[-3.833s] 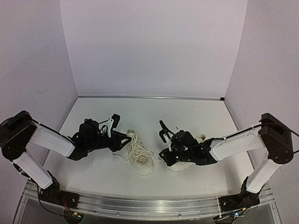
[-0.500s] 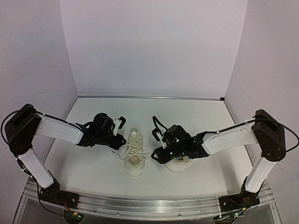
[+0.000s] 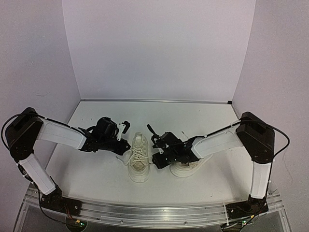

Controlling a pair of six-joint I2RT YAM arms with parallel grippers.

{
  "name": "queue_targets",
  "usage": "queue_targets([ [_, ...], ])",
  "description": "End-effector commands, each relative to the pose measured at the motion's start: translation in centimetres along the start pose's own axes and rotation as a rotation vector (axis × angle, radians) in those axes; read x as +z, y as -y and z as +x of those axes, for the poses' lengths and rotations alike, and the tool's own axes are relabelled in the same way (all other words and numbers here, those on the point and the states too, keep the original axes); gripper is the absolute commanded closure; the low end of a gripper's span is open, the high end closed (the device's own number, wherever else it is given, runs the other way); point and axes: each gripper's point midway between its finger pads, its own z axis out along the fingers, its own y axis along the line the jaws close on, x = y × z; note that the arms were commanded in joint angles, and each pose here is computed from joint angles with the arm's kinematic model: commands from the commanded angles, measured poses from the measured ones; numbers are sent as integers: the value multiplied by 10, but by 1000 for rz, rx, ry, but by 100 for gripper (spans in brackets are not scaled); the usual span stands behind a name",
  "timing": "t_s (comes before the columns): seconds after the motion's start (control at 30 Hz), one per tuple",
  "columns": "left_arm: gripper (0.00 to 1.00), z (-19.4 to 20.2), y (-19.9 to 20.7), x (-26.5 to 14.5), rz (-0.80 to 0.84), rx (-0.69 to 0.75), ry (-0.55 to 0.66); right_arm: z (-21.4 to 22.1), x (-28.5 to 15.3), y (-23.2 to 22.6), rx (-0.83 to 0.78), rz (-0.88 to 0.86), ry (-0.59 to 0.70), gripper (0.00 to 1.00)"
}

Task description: Tie the shoes

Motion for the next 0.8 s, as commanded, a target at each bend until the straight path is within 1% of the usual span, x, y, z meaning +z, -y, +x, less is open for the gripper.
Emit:
queue_targets([
  [0.0,91,-17,-2,1,-9,6,32,3,-7,21,-47,144,-26,49],
  [0.17,91,-15,-5,2,-17,2,23,-6,-33,53,-104,320,-9,47],
  [0.23,91,-15,-7,3,-20,-1,21,-12,-45,59,-121,357,6,46],
  [0.33,91,-16,-8,1,-24,-2,24,-16,-57,62,-138,365,12,45],
  [0.4,91,-17,-7,0,-23,0,25,-16,-62,53,-155,310,3,45],
  [0.53,89,-18,-7,-4,-22,5,31,-17,-71,18,-194,90,4,44],
  [0.57,88,-19,-6,-5,-19,7,36,-18,-74,5,-208,14,10,43],
  [0.67,84,-24,-5,-12,-18,15,54,-30,-89,-23,-220,-142,50,41],
  [0.77,78,-30,-5,-20,-26,20,70,-44,-99,-34,-225,-192,91,41],
])
